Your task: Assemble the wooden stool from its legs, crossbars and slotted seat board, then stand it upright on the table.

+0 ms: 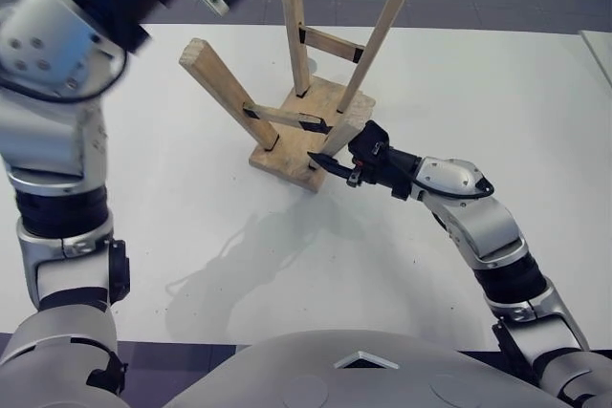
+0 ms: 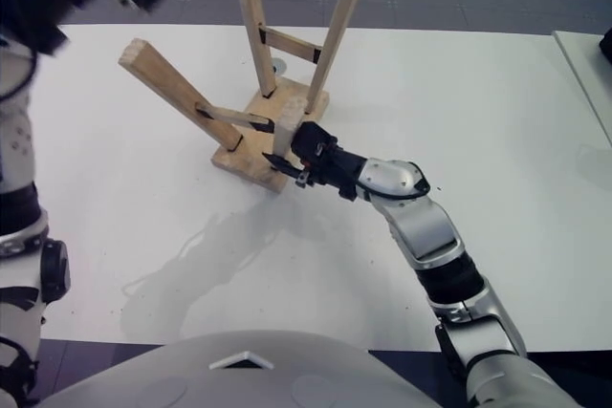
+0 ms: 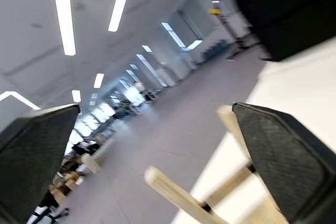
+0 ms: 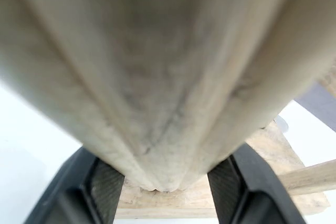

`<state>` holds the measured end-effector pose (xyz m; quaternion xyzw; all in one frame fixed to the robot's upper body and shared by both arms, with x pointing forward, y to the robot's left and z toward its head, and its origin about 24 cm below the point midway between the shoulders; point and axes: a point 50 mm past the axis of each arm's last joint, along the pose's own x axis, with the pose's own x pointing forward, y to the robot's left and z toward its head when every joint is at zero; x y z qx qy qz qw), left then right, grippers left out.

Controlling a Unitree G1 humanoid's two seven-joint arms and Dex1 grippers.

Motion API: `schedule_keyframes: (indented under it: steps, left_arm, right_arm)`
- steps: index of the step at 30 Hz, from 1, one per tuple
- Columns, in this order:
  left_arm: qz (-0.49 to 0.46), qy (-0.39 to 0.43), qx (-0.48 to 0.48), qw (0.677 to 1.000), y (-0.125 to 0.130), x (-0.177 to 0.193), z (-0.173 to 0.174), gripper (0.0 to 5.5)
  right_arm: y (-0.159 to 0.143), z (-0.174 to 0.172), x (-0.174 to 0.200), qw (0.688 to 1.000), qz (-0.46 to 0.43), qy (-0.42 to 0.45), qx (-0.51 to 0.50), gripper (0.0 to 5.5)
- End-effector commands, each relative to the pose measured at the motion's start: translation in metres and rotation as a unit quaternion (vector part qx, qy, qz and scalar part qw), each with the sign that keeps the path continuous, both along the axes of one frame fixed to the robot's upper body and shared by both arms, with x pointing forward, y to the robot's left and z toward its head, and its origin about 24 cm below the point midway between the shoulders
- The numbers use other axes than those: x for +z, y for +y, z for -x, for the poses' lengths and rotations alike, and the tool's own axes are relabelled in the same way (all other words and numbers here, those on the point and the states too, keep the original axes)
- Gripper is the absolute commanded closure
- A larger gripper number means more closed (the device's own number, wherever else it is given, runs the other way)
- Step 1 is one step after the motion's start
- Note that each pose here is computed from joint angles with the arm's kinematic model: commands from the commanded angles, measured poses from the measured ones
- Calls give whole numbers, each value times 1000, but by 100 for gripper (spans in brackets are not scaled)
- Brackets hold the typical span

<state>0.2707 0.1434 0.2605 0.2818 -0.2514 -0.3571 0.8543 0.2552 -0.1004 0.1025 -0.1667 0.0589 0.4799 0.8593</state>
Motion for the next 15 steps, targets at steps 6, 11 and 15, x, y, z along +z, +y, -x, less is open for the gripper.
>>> schedule_keyframes:
  steps: [6,11,15]
  left_arm:
    - [-7,35,62,997,-10,-38,-17,10]
    - [-11,51,46,998,-24,-54,-20,10]
    - [-51,65,16,997,-36,-67,-10,10]
  right_arm:
    - [-21,-2,-28,993,19,110,-48,346]
    - [-24,0,-33,994,5,96,-44,346]
    - [-24,0,-37,995,0,92,-40,346]
